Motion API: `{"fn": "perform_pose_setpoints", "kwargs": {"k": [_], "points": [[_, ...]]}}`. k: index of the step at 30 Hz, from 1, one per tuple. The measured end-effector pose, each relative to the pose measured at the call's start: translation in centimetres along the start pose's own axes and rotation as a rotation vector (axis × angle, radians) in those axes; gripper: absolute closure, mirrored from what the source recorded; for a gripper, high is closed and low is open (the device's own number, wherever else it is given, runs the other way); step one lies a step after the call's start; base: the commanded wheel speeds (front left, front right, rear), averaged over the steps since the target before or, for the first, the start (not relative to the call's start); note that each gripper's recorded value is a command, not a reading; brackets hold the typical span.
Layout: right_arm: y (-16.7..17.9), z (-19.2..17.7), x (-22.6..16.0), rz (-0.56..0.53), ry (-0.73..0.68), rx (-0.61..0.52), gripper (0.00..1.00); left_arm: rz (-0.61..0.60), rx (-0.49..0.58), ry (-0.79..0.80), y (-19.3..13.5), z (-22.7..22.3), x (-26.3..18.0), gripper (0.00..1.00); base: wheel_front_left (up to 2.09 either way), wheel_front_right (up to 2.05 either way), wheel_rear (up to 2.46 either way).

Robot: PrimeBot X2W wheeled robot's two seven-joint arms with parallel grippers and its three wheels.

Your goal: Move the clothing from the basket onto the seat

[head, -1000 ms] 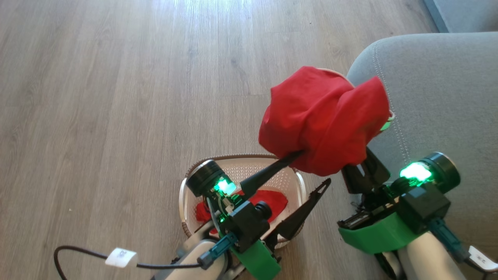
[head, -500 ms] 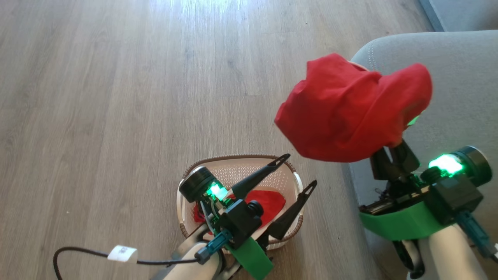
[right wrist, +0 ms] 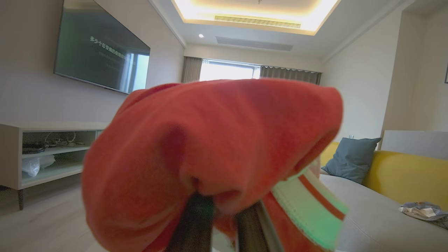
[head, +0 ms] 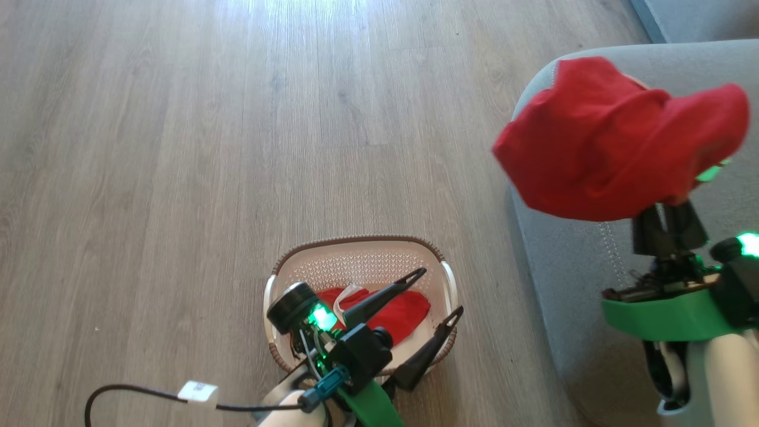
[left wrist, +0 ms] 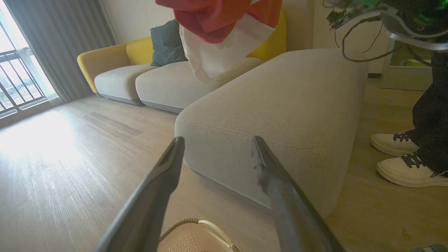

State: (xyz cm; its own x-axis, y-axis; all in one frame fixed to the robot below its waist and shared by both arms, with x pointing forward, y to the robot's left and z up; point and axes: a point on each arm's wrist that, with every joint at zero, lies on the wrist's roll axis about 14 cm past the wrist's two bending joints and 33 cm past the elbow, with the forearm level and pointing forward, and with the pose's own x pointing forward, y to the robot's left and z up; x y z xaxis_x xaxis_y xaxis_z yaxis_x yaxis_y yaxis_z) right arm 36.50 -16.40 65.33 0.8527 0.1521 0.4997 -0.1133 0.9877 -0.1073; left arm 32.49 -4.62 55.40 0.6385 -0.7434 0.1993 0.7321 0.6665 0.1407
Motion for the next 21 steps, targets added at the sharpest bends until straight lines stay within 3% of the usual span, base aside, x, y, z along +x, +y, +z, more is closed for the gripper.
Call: {"fn": "perform_pose_setpoints", "kwargs": {"k": [14, 21], "points": [[-5.1, -4.0, -3.6, -0.18, 0.154, -0.017, 1.0, -0.007, -0.033, 0.09, -0.8, -2.9, -1.1, 0.0, 0.0, 0.0, 0.0], [-5.4, -5.7, -4.9, -0.207, 0.216, 0.012, 1.0, -0.004, -0.039, 0.114, -0.7, -3.7, -1.4, 0.0, 0.0, 0.0, 0.0]]}}
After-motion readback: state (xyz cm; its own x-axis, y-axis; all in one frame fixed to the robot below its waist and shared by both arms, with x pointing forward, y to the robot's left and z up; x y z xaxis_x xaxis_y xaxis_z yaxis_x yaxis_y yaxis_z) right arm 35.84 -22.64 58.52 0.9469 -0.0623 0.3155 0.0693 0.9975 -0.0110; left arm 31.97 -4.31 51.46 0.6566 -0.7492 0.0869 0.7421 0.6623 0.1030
